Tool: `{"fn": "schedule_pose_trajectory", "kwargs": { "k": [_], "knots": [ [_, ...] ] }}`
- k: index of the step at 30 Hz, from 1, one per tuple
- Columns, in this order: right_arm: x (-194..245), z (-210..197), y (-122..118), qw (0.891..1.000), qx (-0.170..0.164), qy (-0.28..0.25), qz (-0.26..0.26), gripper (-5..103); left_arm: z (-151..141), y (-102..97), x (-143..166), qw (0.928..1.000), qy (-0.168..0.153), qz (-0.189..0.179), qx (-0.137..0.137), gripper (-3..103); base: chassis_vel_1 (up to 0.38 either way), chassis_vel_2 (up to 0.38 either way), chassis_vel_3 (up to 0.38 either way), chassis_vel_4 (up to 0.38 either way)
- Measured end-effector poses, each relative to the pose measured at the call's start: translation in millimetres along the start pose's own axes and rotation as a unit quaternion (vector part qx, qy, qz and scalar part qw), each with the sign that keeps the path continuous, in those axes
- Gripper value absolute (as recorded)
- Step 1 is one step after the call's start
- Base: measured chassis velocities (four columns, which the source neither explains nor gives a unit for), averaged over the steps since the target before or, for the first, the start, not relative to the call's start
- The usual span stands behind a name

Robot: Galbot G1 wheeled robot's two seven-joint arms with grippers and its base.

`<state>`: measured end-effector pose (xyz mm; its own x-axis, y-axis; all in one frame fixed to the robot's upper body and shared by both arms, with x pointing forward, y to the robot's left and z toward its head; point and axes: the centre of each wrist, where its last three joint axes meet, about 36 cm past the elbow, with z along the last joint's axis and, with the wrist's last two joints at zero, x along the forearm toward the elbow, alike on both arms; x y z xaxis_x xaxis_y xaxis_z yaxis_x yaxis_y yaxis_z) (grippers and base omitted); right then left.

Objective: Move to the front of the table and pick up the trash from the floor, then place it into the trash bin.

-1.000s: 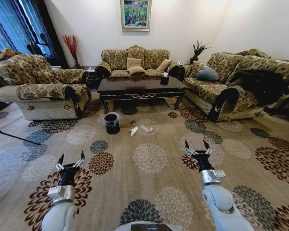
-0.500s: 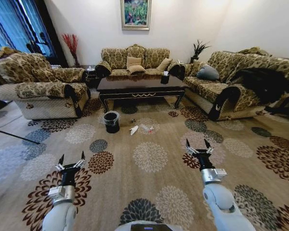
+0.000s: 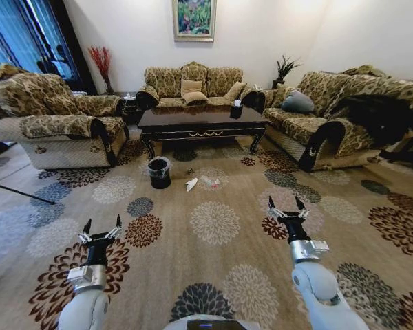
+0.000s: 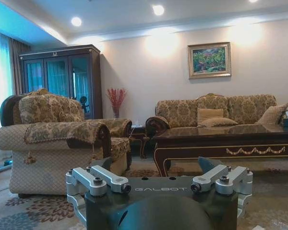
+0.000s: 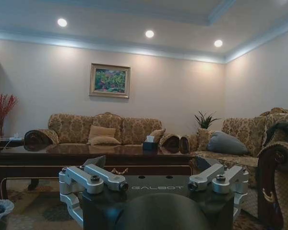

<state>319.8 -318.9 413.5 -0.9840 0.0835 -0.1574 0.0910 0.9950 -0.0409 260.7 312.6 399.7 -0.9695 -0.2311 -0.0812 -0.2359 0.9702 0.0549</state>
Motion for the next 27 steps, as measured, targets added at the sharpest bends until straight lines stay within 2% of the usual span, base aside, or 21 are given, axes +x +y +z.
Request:
{"fn": "schedule_pose_trajectory", "kwargs": {
  "k": [27],
  "knots": [
    [3.6,-0.1,0.9,1.0,0.002,0.003,0.001,100,-5.9,1.1,0.4,1.0,-0.008,0.002,0.001,100,0.0,0.0,0.0,0.0]
  ]
}}
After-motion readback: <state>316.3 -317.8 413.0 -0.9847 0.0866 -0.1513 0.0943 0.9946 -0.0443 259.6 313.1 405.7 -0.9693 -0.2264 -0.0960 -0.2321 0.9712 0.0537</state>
